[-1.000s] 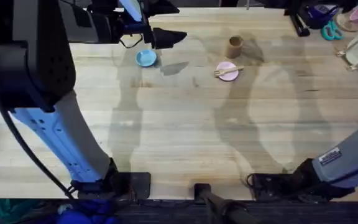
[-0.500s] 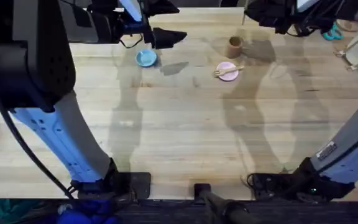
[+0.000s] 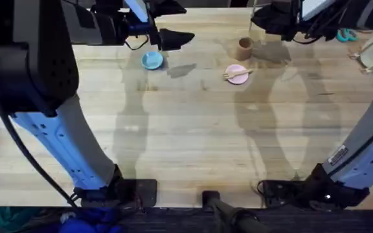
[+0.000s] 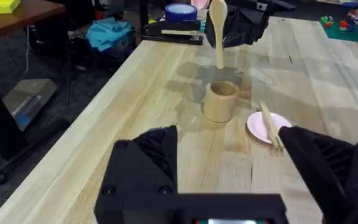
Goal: Pick up a utensil and set it on the pink plate, then put the other utensil in the container.
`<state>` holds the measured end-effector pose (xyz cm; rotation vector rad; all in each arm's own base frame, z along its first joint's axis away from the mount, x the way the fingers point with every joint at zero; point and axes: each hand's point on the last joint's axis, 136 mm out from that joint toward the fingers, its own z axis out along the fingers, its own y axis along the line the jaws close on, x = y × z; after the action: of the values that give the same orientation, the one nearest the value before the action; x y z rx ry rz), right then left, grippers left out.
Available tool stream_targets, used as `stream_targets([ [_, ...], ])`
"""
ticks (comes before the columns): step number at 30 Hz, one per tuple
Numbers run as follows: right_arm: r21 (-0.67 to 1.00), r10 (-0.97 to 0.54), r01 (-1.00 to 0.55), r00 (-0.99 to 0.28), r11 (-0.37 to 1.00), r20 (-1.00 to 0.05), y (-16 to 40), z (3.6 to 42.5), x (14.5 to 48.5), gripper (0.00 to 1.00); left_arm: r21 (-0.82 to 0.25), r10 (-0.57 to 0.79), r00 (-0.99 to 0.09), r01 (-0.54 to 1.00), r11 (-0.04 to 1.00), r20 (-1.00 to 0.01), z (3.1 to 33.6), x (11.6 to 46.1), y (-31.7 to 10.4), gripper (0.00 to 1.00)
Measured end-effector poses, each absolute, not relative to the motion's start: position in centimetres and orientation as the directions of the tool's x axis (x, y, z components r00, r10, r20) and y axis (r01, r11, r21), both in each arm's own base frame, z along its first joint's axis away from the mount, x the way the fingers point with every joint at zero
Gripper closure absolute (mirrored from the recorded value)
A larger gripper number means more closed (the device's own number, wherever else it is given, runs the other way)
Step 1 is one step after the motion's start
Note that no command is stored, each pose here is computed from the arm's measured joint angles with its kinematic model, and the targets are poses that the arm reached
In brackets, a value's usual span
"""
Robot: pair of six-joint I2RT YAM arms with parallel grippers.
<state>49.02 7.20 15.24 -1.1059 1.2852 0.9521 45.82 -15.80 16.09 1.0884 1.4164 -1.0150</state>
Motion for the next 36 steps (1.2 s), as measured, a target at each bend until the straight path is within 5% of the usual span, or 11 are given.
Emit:
stream_targets([
  [36,0.047,-0.066,-0.966,-0.066,0.252,-0.996,7.2,10.7,48.9,0.969,-0.03,0.098,-0.054,0.972,0.231,-0.994,16.1,45.8,-15.8,0.008],
])
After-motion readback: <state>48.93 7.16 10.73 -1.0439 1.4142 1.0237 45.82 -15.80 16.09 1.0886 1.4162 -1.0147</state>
